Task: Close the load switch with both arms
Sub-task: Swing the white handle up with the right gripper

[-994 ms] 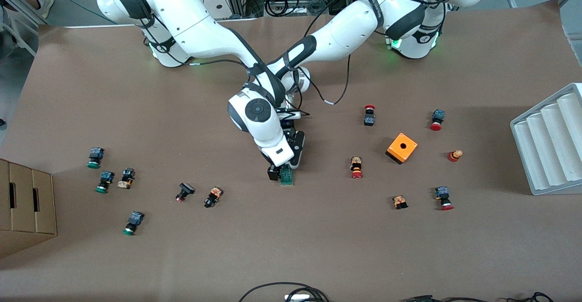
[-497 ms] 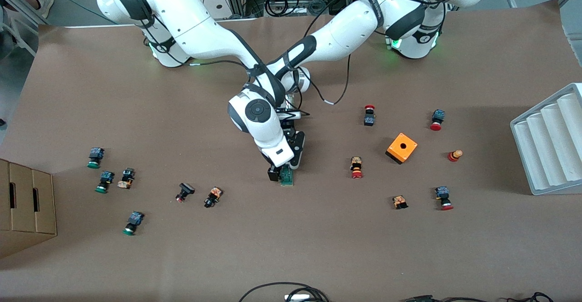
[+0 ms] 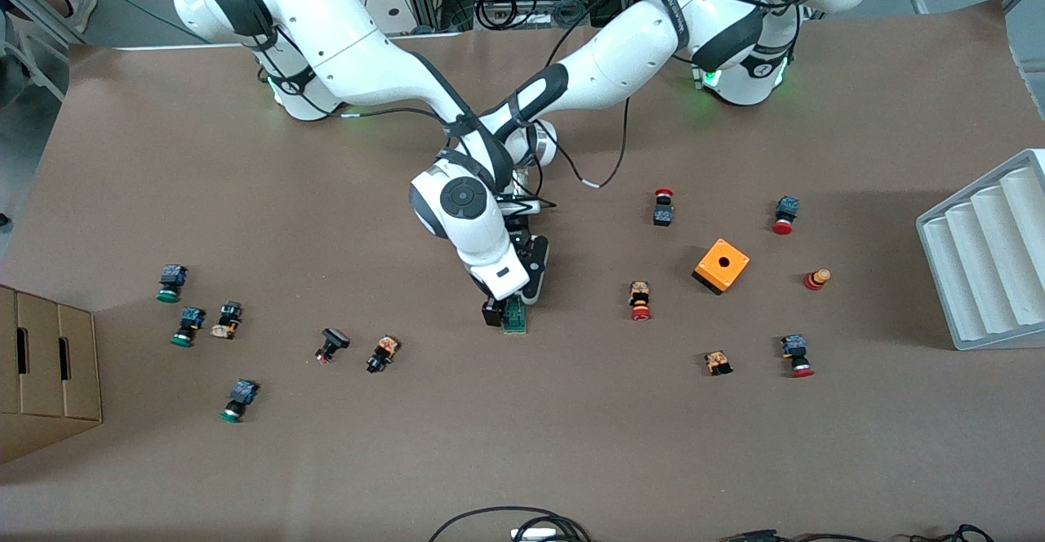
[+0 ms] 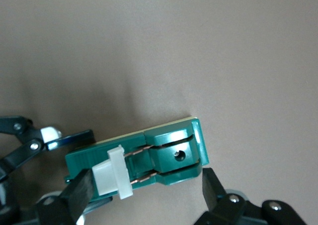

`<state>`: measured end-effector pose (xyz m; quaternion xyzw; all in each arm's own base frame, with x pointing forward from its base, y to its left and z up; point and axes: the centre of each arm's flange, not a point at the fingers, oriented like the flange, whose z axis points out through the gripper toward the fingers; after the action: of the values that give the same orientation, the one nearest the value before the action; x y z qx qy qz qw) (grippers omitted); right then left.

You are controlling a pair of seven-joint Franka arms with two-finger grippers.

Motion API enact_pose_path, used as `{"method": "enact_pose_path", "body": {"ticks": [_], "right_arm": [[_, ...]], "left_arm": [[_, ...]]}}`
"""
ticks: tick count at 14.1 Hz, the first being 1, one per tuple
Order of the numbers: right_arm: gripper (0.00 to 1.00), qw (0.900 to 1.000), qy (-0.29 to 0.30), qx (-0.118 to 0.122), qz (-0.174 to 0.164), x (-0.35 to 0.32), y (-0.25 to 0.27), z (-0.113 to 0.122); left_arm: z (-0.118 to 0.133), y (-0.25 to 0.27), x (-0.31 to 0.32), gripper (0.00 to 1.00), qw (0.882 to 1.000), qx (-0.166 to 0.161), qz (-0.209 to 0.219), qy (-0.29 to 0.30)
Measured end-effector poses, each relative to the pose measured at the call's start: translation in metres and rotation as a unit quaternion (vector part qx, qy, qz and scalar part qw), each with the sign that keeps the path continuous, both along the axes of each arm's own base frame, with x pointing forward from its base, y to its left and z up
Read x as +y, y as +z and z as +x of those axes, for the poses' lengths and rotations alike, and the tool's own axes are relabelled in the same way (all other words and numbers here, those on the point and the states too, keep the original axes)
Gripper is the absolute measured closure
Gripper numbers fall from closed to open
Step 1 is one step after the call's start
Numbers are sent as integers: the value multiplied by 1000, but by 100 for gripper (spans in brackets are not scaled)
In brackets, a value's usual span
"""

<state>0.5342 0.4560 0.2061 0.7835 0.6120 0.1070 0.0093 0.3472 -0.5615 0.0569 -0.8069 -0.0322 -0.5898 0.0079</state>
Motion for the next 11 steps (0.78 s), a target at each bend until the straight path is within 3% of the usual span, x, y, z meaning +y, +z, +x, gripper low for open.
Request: {"method": "enact_pose_path", "body": {"ticks": [11], "right_arm": [[17, 1000, 2, 0, -1, 2, 0, -2]], "left_arm": [[0, 0, 0, 39, 1000, -1, 0, 0]]}}
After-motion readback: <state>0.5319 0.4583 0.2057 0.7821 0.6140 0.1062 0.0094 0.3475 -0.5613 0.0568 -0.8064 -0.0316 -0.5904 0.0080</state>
